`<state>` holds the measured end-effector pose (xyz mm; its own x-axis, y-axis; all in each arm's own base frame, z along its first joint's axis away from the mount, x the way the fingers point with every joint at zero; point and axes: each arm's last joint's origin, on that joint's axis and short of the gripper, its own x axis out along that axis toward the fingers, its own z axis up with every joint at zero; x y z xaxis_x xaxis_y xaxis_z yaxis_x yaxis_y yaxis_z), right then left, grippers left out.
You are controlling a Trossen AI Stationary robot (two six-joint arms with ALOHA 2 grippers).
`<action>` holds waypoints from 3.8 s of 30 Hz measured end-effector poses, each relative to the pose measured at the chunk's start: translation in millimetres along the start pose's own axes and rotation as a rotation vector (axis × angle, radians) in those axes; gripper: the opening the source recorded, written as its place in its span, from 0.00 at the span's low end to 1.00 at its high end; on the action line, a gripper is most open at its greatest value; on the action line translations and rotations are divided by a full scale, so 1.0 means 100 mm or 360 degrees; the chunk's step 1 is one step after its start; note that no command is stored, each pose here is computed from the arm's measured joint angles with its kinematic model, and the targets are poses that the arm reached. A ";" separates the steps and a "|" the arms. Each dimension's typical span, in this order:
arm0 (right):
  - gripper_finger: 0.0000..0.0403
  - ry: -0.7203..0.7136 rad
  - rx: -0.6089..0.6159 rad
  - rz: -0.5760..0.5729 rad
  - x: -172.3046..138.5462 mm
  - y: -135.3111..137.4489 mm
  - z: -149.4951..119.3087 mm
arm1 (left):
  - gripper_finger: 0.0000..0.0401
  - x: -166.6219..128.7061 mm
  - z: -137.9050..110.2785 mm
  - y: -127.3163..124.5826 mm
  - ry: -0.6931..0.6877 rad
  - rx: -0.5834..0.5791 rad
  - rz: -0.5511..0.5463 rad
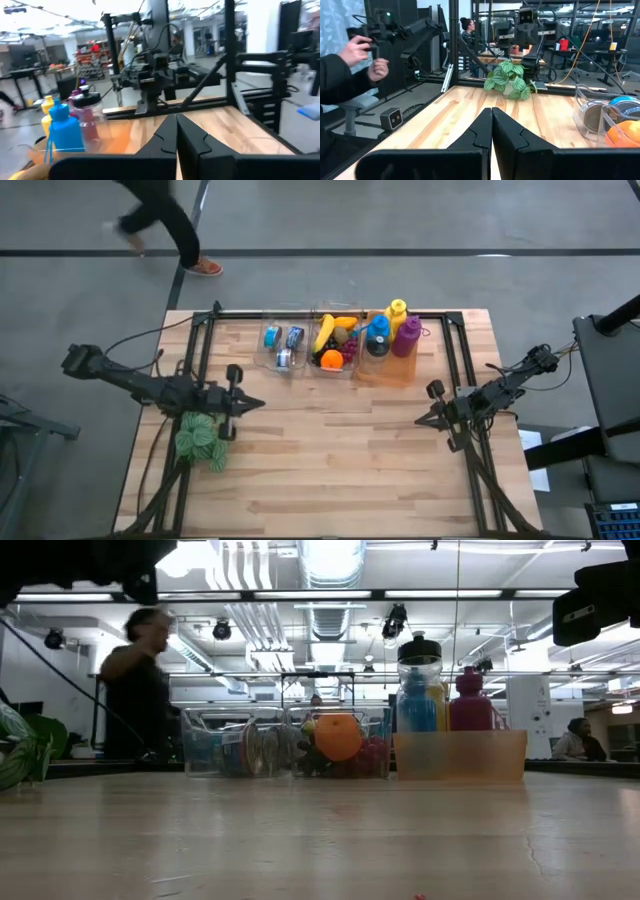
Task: Pick & Place Food Item
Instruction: Return to Home Position
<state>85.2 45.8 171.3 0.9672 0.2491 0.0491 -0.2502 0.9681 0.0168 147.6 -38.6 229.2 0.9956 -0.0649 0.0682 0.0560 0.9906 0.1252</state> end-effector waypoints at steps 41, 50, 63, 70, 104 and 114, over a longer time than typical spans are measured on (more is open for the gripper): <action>0.02 0.0000 0.0000 0.0000 0.00 0.00 0.00 | 0.00 -0.58 -0.57 0.08 0.0078 0.0039 0.0126; 0.02 0.0000 0.0000 0.0001 0.00 0.00 0.00 | 0.00 -0.58 -0.57 0.08 0.0079 0.0039 0.0126; 0.02 0.0000 0.0000 0.0001 0.00 0.00 0.00 | 0.00 -0.58 -0.57 0.08 0.0080 0.0038 0.0125; 0.02 -0.0001 0.0122 0.0001 0.00 0.00 0.00 | 0.00 -0.58 -0.57 0.08 0.0081 0.0038 0.0125; 0.02 -0.0027 -0.0059 -0.0337 0.01 -0.47 0.02 | 0.00 -0.58 -0.57 0.08 0.0082 0.0040 0.0125; 0.02 0.0029 0.0042 -0.0083 0.01 -0.46 -0.01 | 0.00 -0.58 -0.57 0.08 0.0082 0.0040 0.0123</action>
<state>98.0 1.6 169.4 0.9796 0.1989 0.0294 -0.2001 0.9787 0.0451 94.7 -20.5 169.7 0.9994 0.0188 0.0276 -0.0227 0.9890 0.1462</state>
